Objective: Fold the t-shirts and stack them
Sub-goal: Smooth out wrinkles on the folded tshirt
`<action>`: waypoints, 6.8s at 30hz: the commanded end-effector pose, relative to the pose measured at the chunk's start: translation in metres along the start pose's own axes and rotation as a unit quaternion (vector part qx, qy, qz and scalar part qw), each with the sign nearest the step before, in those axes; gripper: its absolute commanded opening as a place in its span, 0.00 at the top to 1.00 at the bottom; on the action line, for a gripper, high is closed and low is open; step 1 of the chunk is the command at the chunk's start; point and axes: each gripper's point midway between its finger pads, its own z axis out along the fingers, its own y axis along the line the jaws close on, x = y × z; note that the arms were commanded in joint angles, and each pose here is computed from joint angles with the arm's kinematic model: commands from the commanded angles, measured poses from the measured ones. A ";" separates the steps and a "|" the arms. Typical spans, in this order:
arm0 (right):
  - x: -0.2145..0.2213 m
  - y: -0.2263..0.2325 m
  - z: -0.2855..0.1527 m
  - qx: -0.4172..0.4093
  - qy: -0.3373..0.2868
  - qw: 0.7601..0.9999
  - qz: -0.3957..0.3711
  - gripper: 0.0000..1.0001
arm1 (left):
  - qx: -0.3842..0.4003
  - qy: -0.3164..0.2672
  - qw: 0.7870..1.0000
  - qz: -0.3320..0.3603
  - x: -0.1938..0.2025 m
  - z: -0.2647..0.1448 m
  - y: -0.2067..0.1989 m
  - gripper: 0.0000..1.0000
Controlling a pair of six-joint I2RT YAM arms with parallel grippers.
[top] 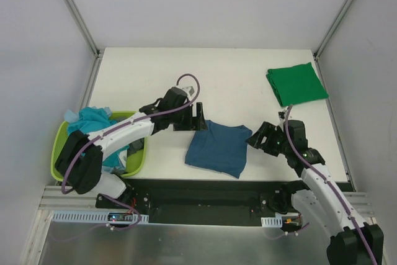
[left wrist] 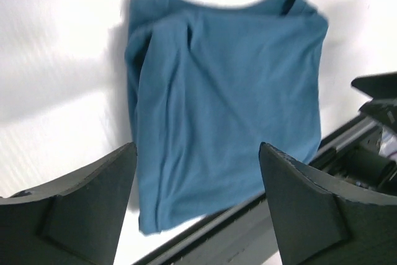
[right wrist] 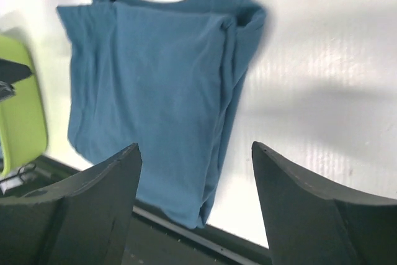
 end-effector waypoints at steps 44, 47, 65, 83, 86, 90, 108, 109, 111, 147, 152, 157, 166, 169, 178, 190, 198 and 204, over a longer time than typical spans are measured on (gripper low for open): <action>-0.056 -0.033 0.045 0.071 -0.008 0.997 0.015 1.00 | -0.039 -0.002 0.999 0.028 -0.079 0.064 0.035 1.00; -0.065 -0.046 0.047 0.100 -0.019 0.995 0.022 1.00 | -0.030 0.002 0.999 0.044 -0.085 0.073 0.033 1.00; -0.072 -0.105 0.085 0.210 -0.009 0.976 0.047 0.93 | 0.023 0.064 0.997 0.034 -0.084 0.135 0.027 0.86; -0.124 -0.041 -0.013 0.158 -0.151 0.976 0.015 0.00 | 0.046 -0.041 0.995 0.074 -0.084 0.012 -0.014 0.01; -0.088 -0.038 -0.025 0.122 -0.144 0.982 0.027 0.00 | 0.086 -0.021 0.991 0.100 -0.035 0.004 -0.018 0.01; -0.033 -0.033 -0.021 0.057 -0.108 0.989 0.078 0.00 | 0.130 0.016 0.974 0.186 0.030 0.008 -0.023 0.01; 0.043 -0.067 -0.002 0.080 0.004 0.991 0.108 0.23 | 0.105 0.061 0.971 0.206 0.068 0.073 0.000 0.51; 0.042 -0.070 -0.002 0.088 0.004 0.991 0.105 0.25 | 0.107 0.060 0.971 0.208 0.069 0.074 0.001 0.53; 0.041 -0.073 0.001 0.093 0.002 0.990 0.103 0.33 | 0.116 0.057 0.969 0.209 0.071 0.075 0.000 0.58; 0.035 -0.053 -0.014 0.068 0.032 0.996 0.049 1.00 | 0.052 0.023 0.981 0.186 0.063 0.057 0.019 1.00; 0.051 -0.058 -0.016 0.085 0.068 0.991 0.080 1.00 | 0.040 0.065 0.986 0.145 0.088 0.054 0.032 1.00; 0.067 -0.072 -0.016 0.120 0.082 0.982 0.119 0.91 | 0.037 0.095 0.989 0.111 0.110 0.052 0.039 1.00; 0.039 -0.049 -0.029 0.084 0.030 0.992 0.086 0.28 | 0.025 0.078 0.987 0.140 0.104 0.030 0.026 0.40; 0.012 -0.032 -0.041 0.061 -0.019 0.997 0.052 0.03 | 0.014 0.050 0.988 0.147 0.092 0.008 0.022 0.16; -0.038 0.069 -0.050 -0.165 -0.044 0.983 0.059 0.04 | 0.094 -0.052 0.983 0.151 0.020 -0.029 -0.060 0.01; 0.024 -0.008 0.024 -0.040 0.033 0.991 0.125 0.04 | 0.153 0.055 0.982 0.091 0.065 0.049 -0.060 0.01; 0.055 -0.059 0.029 0.062 0.065 0.988 0.126 0.04 | 0.080 0.081 0.991 0.066 0.098 0.060 -0.008 0.01; 0.009 -0.020 0.004 0.015 0.016 0.999 0.048 0.04 | 0.121 0.026 0.988 0.096 0.072 0.030 -0.034 0.01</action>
